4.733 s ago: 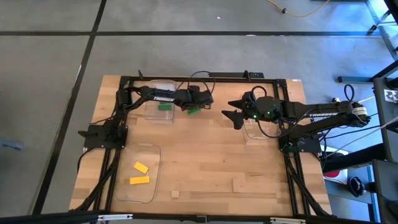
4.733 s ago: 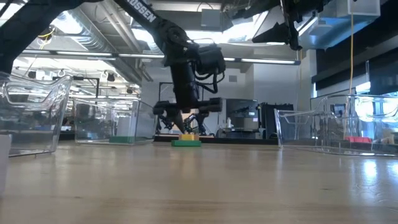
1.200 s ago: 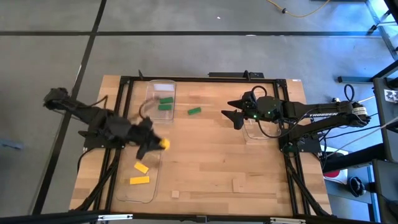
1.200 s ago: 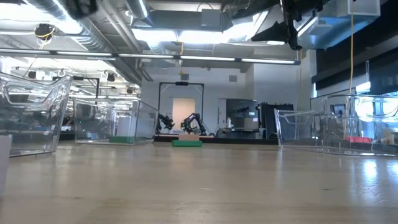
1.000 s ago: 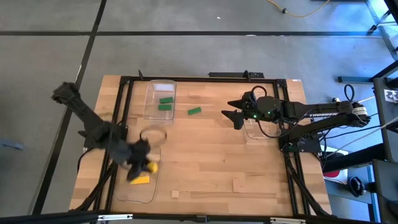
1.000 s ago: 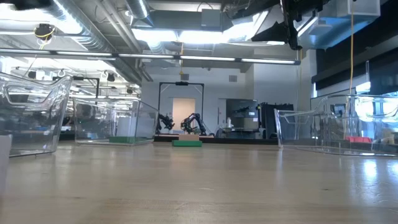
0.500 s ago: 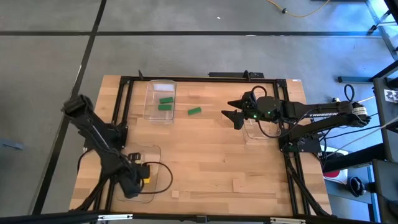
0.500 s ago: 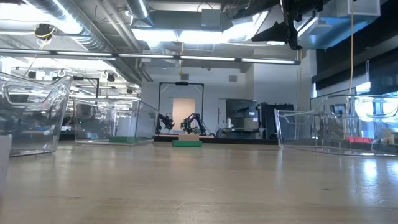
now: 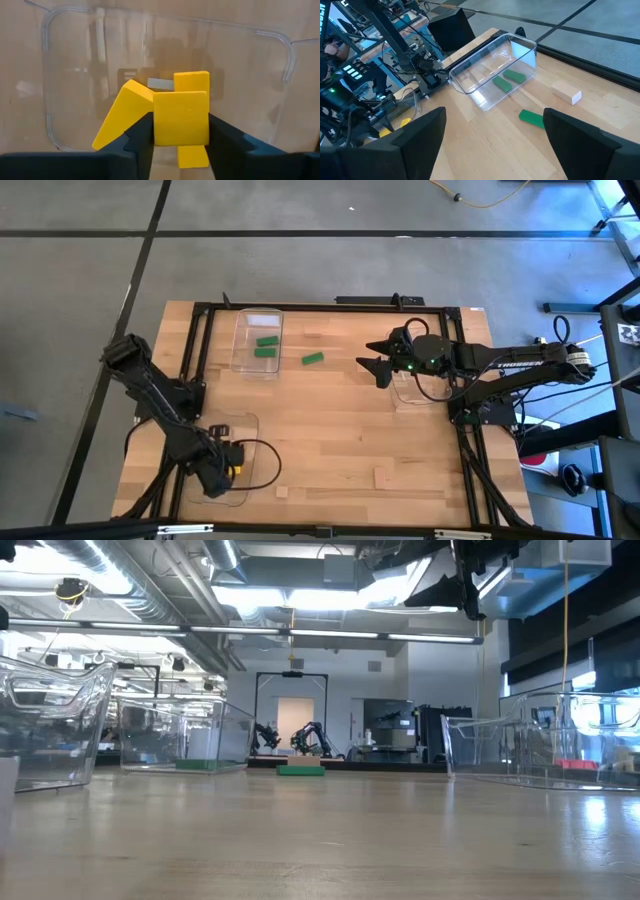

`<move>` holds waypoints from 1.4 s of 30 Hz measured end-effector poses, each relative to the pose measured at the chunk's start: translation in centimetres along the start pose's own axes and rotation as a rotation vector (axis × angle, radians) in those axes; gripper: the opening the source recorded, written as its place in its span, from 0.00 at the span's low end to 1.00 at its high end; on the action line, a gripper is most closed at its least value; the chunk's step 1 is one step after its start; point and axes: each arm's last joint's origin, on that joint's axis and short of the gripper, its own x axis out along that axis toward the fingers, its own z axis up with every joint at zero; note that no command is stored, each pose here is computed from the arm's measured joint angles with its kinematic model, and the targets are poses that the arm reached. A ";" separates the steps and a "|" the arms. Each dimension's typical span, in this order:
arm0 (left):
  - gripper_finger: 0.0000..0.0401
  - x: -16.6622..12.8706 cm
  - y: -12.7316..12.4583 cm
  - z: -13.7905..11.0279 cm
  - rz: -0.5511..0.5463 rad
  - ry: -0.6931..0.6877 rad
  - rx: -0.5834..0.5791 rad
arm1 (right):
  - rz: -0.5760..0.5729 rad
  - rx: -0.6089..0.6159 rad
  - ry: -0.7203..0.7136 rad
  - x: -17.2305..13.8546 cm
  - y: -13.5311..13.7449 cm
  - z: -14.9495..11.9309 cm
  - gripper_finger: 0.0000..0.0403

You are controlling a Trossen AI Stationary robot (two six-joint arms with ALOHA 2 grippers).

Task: Sort & place blocks by color
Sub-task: Put the yellow block into the bottom left transparent bin, then put the bottom left brown block into the top right transparent bin

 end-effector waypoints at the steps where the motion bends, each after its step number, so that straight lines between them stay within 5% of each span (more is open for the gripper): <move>1: 0.39 0.0 0.0 0.0 0.000 0.001 0.000 | 0.000 -0.003 0.000 0.0 0.0 0.0 0.83; 18: 0.49 -1.4 0.6 0.4 -0.100 0.054 -0.114 | 0.001 -0.022 -0.001 0.0 0.0 0.0 0.83; 29: 0.49 -10.8 5.7 -0.4 -0.205 -0.527 -0.203 | 0.035 0.006 -0.016 0.0 0.2 0.2 0.83; 35: 0.49 -14.9 9.9 -1.2 -0.113 -0.901 -0.280 | 0.039 -0.001 -0.013 0.0 0.2 0.2 0.83; 42: 0.49 -18.3 13.4 -1.6 -0.012 -1.153 -0.248 | 0.056 0.015 -0.008 0.0 0.3 0.2 0.83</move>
